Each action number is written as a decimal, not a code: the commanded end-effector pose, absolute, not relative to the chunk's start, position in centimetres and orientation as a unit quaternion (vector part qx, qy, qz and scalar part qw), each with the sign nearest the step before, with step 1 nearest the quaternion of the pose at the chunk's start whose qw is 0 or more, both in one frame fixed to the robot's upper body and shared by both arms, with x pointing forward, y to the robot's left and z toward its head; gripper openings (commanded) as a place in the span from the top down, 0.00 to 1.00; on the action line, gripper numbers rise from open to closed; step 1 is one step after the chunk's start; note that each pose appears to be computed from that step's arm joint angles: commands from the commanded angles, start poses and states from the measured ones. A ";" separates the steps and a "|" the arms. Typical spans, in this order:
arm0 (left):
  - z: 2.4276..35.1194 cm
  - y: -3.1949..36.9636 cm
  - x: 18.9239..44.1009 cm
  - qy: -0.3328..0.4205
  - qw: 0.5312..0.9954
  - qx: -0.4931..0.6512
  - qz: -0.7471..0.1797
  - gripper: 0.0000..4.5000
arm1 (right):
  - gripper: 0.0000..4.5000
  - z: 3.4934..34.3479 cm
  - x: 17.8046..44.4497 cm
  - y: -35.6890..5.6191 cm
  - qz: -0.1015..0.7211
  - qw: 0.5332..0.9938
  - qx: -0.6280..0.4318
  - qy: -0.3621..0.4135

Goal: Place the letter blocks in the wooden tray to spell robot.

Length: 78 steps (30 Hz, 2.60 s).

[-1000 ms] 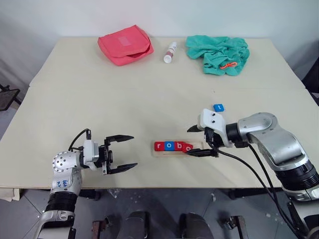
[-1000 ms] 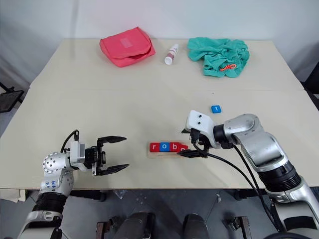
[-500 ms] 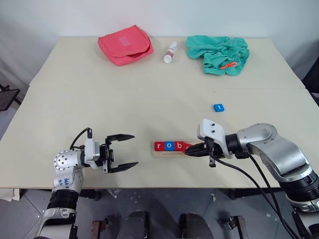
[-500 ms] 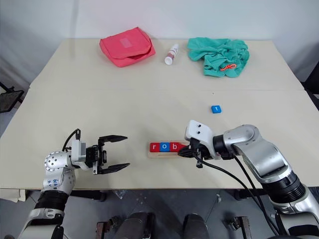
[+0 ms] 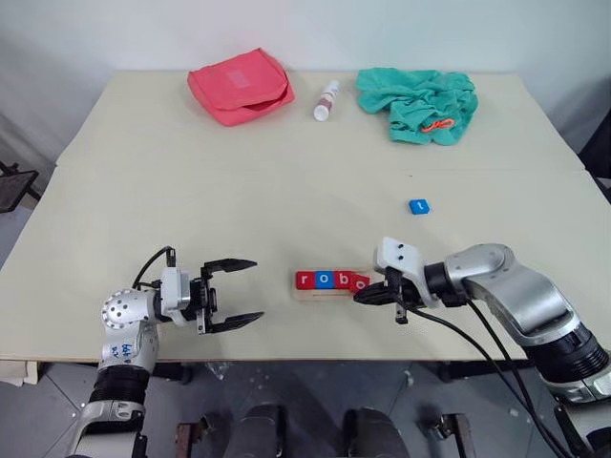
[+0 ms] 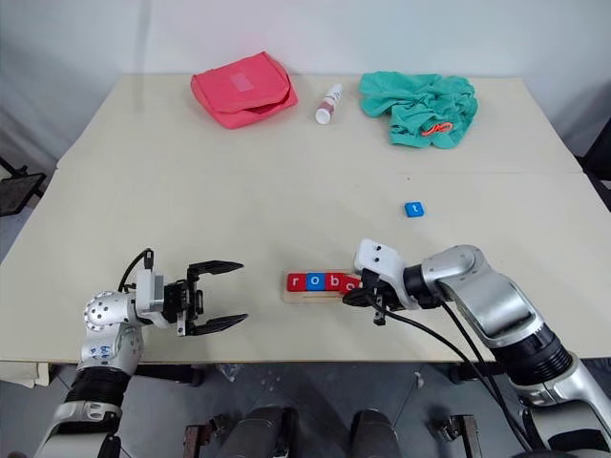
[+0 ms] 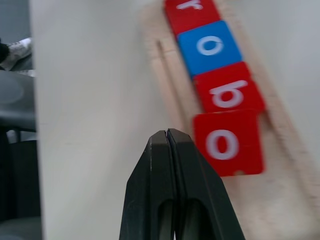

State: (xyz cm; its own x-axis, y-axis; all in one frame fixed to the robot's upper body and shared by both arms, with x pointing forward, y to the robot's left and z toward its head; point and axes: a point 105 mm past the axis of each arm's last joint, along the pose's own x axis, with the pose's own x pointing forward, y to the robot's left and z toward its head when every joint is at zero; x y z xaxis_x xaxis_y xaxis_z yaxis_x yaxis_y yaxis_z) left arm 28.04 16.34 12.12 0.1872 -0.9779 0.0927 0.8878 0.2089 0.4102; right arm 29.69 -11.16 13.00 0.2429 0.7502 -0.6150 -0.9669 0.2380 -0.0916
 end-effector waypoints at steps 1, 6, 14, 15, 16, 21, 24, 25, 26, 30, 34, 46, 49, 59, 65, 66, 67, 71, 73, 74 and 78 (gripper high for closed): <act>12.8 16.6 27.8 -0.182 0.757 0.147 -0.610 0.00 | 0.99 13.8 30.3 -11.0 0.568 0.754 -0.254 0.208; 12.8 16.6 27.8 -0.183 0.757 0.147 -0.609 0.00 | 0.99 14.2 30.2 -11.1 0.569 0.754 -0.258 0.204; 12.8 16.3 28.0 -0.185 0.756 0.145 -0.611 0.00 | 0.99 15.1 29.0 -11.7 0.575 0.748 -0.267 0.195; 12.8 16.3 28.0 -0.185 0.756 0.145 -0.611 0.00 | 0.99 15.2 29.1 -11.7 0.572 0.751 -0.268 0.192; 12.8 16.3 28.0 -0.185 0.756 0.145 -0.611 0.00 | 0.99 15.3 29.2 -11.8 0.571 0.753 -0.268 0.190; 12.8 16.0 28.2 -0.187 0.754 0.143 -0.613 0.00 | 0.99 16.5 30.9 -11.3 0.551 0.778 -0.259 0.158; 12.9 15.9 28.2 -0.188 0.753 0.143 -0.614 0.00 | 0.99 16.7 31.7 -11.0 0.543 0.788 -0.250 0.149; 12.9 15.9 28.3 -0.188 0.754 0.143 -0.614 0.00 | 0.99 16.6 32.0 -10.9 0.541 0.790 -0.249 0.150; 12.9 15.9 28.3 -0.188 0.754 0.143 -0.614 0.00 | 0.99 16.5 32.2 -10.9 0.539 0.791 -0.248 0.150; 12.9 16.0 28.1 -0.188 0.754 0.144 -0.613 0.00 | 0.99 15.6 32.9 -10.6 0.533 0.794 -0.247 0.152; 12.9 16.1 28.0 -0.187 0.756 0.145 -0.610 0.00 | 0.99 14.6 32.7 -10.5 0.540 0.788 -0.248 0.163; 12.9 16.1 28.3 -0.188 0.758 0.145 -0.608 0.00 | 0.99 15.1 31.6 -11.5 0.543 0.781 -0.259 0.167; 12.9 16.0 28.4 -0.189 0.757 0.144 -0.609 0.00 | 0.99 15.8 31.6 -12.1 0.529 0.791 -0.259 0.164; 12.9 15.9 28.6 -0.189 0.755 0.142 -0.612 0.00 | 0.99 14.2 31.6 -15.5 0.481 0.811 -0.260 0.206; 12.9 15.8 28.6 -0.190 0.754 0.144 -0.612 0.00 | 0.99 13.2 31.7 -15.5 0.482 0.811 -0.254 0.214; 12.9 15.9 28.6 -0.190 0.754 0.144 -0.612 0.00 | 0.99 13.1 31.7 -15.3 0.484 0.810 -0.252 0.213; 13.0 15.9 28.6 -0.190 0.754 0.144 -0.611 0.00 | 0.99 13.1 31.7 -15.2 0.486 0.810 -0.251 0.212; 13.0 16.0 28.5 -0.189 0.755 0.146 -0.610 0.00 | 0.99 13.0 31.8 -14.6 0.491 0.809 -0.247 0.208; 13.0 16.1 28.5 -0.189 0.756 0.147 -0.609 0.00 | 0.99 13.0 32.1 -14.3 0.490 0.811 -0.245 0.204; 13.0 16.1 28.5 -0.189 0.756 0.147 -0.609 0.00 | 0.99 13.0 32.2 -14.2 0.490 0.812 -0.244 0.203; 13.0 16.1 28.5 -0.190 0.757 0.148 -0.608 0.00 | 0.99 13.3 32.5 -13.9 0.490 0.814 -0.244 0.194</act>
State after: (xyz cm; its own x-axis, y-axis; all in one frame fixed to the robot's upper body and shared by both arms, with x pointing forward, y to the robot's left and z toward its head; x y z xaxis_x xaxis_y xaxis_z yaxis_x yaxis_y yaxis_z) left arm 28.61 15.76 12.62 0.1804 -0.9780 0.1046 0.8779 0.2081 0.4312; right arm 32.34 -14.26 12.64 0.4347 0.6944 -0.5735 -0.8939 0.4099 -0.1812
